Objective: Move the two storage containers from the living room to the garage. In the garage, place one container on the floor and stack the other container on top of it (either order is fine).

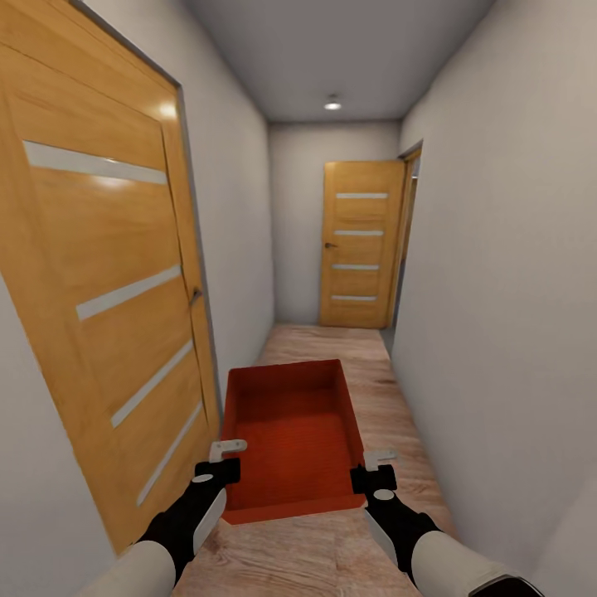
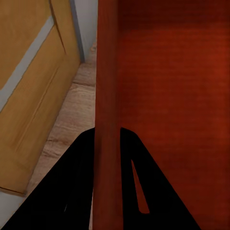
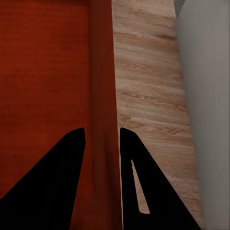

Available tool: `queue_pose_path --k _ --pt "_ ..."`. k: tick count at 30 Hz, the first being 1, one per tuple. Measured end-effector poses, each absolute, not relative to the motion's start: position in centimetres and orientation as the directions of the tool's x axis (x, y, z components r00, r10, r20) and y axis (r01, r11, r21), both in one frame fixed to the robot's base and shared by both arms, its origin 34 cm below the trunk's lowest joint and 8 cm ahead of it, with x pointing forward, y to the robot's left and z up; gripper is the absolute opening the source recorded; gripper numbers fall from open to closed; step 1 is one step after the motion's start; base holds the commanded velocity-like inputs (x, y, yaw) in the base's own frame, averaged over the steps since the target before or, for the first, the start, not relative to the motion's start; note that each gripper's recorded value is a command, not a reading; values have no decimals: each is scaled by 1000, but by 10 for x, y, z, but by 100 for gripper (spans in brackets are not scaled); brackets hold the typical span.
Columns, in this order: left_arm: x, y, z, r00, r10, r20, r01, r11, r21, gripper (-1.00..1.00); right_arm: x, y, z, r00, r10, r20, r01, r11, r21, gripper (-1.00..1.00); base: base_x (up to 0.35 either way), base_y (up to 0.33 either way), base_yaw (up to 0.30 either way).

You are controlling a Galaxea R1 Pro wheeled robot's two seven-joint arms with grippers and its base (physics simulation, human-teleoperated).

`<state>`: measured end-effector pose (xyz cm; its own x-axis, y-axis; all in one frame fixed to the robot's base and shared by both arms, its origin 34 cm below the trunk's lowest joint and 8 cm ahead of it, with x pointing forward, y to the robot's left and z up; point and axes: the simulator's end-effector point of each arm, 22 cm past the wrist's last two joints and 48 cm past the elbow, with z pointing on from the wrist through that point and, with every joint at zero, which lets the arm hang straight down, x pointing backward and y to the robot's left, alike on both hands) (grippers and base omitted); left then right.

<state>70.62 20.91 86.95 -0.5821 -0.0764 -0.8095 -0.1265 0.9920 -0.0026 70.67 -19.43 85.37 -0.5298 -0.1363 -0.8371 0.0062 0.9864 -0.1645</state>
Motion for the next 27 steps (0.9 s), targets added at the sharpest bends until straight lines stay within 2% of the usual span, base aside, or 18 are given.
queue_pose_path --k 13,21,27 --pt "706 209 869 -583 -77 -809 -126 992 -3 -100 706 -194 854 -531 -138 -836 7 986 -167 -100 327 15 -248" --pt "706 209 869 -583 -77 -809 -126 992 -3 -100 706 -194 854 -531 -138 -836 7 986 -167 -100 310 -101 -279" --pt "706 209 869 -584 -77 -808 -126 992 -3 -100 706 -194 853 -531 -138 -836 6 986 -166 -100 304 -124 -69"
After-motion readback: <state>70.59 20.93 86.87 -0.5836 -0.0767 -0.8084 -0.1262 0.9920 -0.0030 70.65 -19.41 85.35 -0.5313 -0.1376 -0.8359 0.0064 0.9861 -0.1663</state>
